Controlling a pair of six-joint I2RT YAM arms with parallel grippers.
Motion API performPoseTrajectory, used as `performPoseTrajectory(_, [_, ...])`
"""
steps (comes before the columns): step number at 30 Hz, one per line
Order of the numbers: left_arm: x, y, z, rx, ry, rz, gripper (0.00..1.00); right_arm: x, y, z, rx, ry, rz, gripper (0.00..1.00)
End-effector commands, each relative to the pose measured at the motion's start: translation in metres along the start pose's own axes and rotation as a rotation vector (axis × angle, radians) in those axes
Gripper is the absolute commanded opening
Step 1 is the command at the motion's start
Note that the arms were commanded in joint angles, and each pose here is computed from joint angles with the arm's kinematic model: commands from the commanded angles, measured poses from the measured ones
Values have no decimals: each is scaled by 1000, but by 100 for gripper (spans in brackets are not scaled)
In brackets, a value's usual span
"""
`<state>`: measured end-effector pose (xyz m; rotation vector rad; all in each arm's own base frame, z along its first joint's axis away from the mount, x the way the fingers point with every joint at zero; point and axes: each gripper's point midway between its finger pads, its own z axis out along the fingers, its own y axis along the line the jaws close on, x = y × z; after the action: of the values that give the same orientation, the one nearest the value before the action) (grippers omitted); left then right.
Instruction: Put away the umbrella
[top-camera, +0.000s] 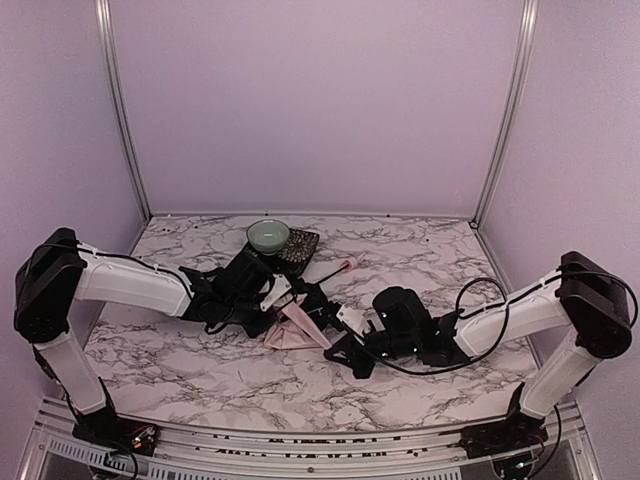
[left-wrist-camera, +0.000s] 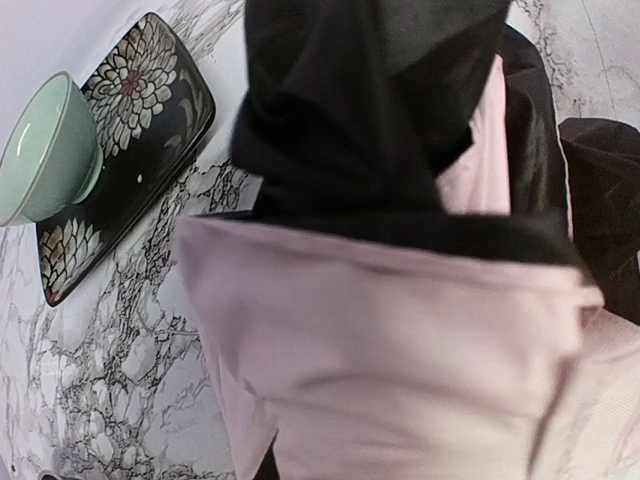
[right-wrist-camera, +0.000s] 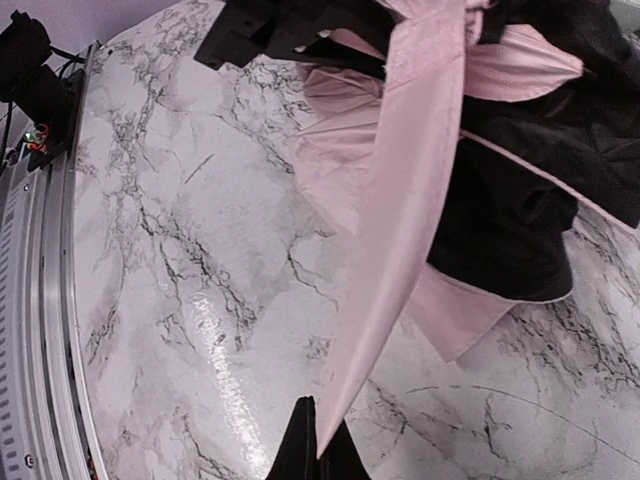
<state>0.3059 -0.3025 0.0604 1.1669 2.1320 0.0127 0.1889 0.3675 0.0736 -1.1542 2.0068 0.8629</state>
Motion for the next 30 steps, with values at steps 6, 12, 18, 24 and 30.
performPoseTrajectory(6, [-62, 96, -54, -46, -273, -337, 0, 33, 71, 14, -242, 43, 2, 0])
performPoseTrajectory(12, [-130, 87, -146, 151, -645, -403, 0, 32, 49, 34, -198, 31, 14, 0])
performPoseTrajectory(18, [-135, 23, -212, 394, -809, -160, 0, 9, -6, 28, -128, -105, 115, 0])
performPoseTrajectory(24, [-114, -46, -279, 694, -994, 63, 0, -31, -29, 18, -132, -240, 95, 0])
performPoseTrajectory(30, [-109, -99, -312, 851, -1053, 227, 0, -64, -42, 12, -184, -322, 66, 0])
